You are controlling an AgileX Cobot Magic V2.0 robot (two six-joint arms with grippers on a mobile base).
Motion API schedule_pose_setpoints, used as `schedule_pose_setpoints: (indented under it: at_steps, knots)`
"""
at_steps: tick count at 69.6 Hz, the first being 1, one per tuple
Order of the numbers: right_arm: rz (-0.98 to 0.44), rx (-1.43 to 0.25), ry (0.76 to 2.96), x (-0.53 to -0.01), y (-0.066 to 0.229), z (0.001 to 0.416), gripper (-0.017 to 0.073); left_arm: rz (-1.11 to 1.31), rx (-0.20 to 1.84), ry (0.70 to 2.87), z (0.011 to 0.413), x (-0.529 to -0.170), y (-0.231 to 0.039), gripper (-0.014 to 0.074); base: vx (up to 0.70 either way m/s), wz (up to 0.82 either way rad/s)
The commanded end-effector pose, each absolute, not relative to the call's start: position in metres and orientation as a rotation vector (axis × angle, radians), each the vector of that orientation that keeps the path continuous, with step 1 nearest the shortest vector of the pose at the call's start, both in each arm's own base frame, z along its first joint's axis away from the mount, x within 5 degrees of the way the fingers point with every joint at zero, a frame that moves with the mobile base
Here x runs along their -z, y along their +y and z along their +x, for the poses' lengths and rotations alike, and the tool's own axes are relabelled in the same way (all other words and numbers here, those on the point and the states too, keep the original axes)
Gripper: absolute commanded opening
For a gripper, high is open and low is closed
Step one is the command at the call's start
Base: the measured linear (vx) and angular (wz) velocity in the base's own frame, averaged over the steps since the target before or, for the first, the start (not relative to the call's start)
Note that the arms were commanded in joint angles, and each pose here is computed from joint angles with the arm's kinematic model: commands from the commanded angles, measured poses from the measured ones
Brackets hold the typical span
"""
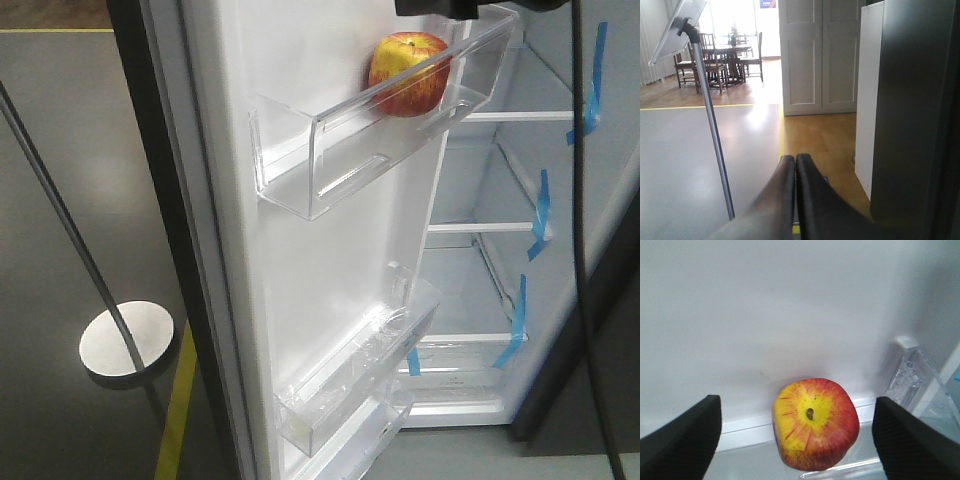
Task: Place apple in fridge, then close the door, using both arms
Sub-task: 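Open the right gripper and withdraw it from the bin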
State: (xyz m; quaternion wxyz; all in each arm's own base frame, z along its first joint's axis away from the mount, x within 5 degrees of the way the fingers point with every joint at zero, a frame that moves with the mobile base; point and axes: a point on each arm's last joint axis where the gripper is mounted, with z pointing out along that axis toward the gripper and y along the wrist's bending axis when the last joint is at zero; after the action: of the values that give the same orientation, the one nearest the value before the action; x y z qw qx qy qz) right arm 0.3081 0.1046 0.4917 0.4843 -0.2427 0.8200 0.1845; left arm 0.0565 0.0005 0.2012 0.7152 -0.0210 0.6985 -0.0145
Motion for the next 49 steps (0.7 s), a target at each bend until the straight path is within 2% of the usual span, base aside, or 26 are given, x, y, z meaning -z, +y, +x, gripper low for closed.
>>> schedule_pose_setpoints:
  at_steps: [1,14,32,49]
  knots:
    - [-0.558,-0.423,1.833,-0.527,0.094,0.270,0.0563,-0.050,0.039,1.474,0.056,-0.204,0.001,-0.0006,0.00,0.00]
    - [-0.522,-0.391,1.752,-0.524,0.079,0.216,0.0559,-0.050,0.039,1.474,0.056,-0.204,0.001,-0.0006,0.00,0.00]
    - [-0.514,-0.380,1.746,-0.488,0.062,0.142,0.0559,-0.050,0.039,1.474,0.056,-0.204,0.001,-0.0006,0.00,0.00]
    - [-0.550,-0.469,1.804,-0.440,0.053,0.076,0.0559,-0.050,0.039,1.474,0.056,-0.204,0.001,-0.0006,0.00,0.00]
